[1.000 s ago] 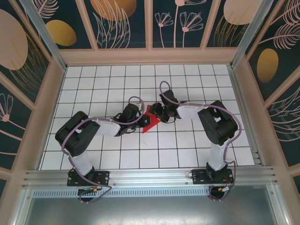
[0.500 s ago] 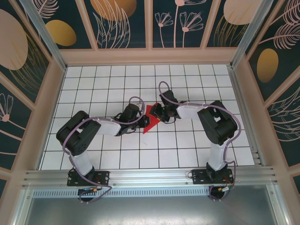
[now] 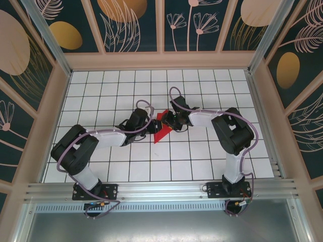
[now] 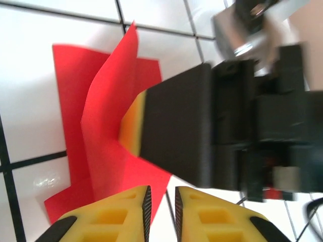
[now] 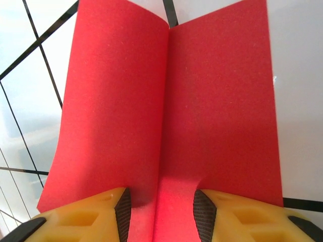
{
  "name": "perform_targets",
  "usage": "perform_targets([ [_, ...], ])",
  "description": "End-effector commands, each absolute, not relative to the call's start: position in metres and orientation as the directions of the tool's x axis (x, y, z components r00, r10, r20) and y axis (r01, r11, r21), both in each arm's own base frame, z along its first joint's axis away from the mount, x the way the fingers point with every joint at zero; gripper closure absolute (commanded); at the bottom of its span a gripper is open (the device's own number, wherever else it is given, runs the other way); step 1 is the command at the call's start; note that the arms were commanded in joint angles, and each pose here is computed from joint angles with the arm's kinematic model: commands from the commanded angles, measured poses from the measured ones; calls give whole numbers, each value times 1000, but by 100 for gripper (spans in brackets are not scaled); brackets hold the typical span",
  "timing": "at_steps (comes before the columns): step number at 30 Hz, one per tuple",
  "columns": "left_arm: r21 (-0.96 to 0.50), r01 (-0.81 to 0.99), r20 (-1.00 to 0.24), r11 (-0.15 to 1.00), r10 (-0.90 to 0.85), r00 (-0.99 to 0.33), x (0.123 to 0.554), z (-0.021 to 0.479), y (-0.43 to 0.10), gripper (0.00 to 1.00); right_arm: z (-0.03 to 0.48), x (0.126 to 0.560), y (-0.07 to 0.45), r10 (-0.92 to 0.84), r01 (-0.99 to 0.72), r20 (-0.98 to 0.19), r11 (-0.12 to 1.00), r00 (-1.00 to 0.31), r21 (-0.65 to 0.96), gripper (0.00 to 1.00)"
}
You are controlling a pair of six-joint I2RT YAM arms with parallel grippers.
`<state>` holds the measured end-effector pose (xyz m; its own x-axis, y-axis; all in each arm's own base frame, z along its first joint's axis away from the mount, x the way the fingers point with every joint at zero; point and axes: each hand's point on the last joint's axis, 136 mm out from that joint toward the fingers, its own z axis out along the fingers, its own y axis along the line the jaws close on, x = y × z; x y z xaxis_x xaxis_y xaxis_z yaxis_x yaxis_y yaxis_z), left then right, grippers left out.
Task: Fold a paper plane with a square sheet of paper (pick it up from the middle)
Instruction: Fourth fold the wing at the center of the table.
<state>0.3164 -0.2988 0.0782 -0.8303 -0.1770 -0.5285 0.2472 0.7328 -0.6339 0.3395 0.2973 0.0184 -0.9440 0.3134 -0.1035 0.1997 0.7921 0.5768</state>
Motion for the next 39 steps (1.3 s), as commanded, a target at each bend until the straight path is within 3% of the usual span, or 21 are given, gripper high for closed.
perform_targets([
  [1,-621,205,-536,757,-219,-815,321,79,-286,79,-62,304,248,323,295,-41,903,-945,312,55],
  [8,-594,172,-527,786,-219,-821,322,68,-280,80,-65,303,246,329,302,-42,905,-943,300,56],
  [14,-582,142,-508,800,-223,-832,321,56,-276,67,-65,304,246,330,304,-40,903,-943,303,56],
  [20,-583,134,-475,801,-203,-856,319,42,-281,62,-65,303,246,330,304,-39,903,-943,303,56],
  [23,-593,133,-444,794,-184,-877,316,30,-286,63,-65,303,246,328,302,-38,903,-944,304,56],
  [31,-632,169,-426,756,-157,-891,313,29,-298,78,-64,303,247,330,303,-37,902,-943,306,56],
  [39,-646,171,-413,744,-152,-898,315,23,-301,78,-64,302,246,330,304,-35,903,-943,304,56],
])
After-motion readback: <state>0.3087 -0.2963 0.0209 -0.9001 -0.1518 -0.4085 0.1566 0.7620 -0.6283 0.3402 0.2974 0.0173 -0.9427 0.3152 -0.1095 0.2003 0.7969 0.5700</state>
